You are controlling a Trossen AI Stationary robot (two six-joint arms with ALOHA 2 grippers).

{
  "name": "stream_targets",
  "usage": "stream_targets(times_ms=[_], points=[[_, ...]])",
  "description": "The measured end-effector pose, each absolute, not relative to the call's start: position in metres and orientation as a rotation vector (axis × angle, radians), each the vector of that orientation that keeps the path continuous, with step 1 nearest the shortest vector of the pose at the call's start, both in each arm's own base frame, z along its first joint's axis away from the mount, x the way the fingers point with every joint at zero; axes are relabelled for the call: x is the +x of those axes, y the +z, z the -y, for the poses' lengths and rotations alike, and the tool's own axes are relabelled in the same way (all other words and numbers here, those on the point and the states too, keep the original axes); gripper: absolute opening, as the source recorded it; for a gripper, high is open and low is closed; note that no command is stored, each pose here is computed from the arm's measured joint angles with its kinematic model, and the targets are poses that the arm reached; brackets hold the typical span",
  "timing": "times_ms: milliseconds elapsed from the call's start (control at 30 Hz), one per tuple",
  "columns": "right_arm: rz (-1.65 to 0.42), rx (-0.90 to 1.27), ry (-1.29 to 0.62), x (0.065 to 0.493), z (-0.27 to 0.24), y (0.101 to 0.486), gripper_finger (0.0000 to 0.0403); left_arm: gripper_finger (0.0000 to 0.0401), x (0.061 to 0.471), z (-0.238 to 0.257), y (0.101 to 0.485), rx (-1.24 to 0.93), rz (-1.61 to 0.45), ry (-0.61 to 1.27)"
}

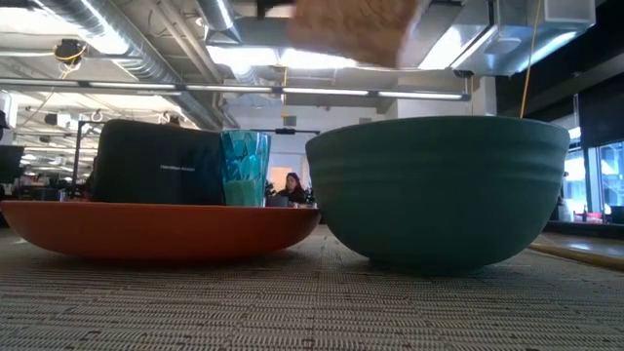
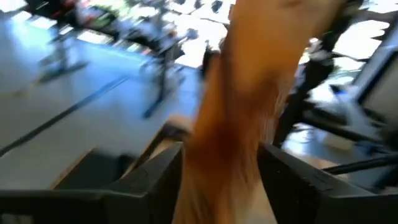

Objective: Arrange a breakfast setting
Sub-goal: Pour the cereal into the green bowl

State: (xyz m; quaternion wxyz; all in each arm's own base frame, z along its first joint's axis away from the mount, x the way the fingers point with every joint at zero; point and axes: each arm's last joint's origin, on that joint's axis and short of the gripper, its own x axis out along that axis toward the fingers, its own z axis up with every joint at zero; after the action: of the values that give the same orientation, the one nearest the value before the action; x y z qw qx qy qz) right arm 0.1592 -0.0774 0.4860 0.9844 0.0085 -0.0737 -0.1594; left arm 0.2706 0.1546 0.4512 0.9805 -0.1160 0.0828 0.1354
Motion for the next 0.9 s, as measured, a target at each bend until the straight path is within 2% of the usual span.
stream_targets(times_ms=[133, 267, 467, 633, 900], points=[[-0.009, -0.021, -0.556, 0.148, 0.079, 0.474, 0.0002, 0.024, 0.259, -0.16, 0.447, -0.297, -0.231, 0.337], [-0.166, -0.039, -0.728, 0.149, 0.086, 0.443, 0.0001, 0.0255, 0.254, -0.153, 0.454, -0.318, -0.205, 0.271], [-0.17, -0.03, -0.823, 0.145, 0.086, 0.376, 0.0001, 0.0258, 0.246, -0.143, 0.462, -0.3, -0.184, 0.262], [-0.205, 0.057, -0.862, 0.129, 0.079, 0.318, 0.0, 0.0258, 0.245, -0.136, 0.46, -0.311, -0.218, 0.249], [-0.244, 0.063, -0.942, 0.107, 0.07, 0.29, 0.0, 0.0258, 0.245, -0.134, 0.455, -0.323, -0.275, 0.29]])
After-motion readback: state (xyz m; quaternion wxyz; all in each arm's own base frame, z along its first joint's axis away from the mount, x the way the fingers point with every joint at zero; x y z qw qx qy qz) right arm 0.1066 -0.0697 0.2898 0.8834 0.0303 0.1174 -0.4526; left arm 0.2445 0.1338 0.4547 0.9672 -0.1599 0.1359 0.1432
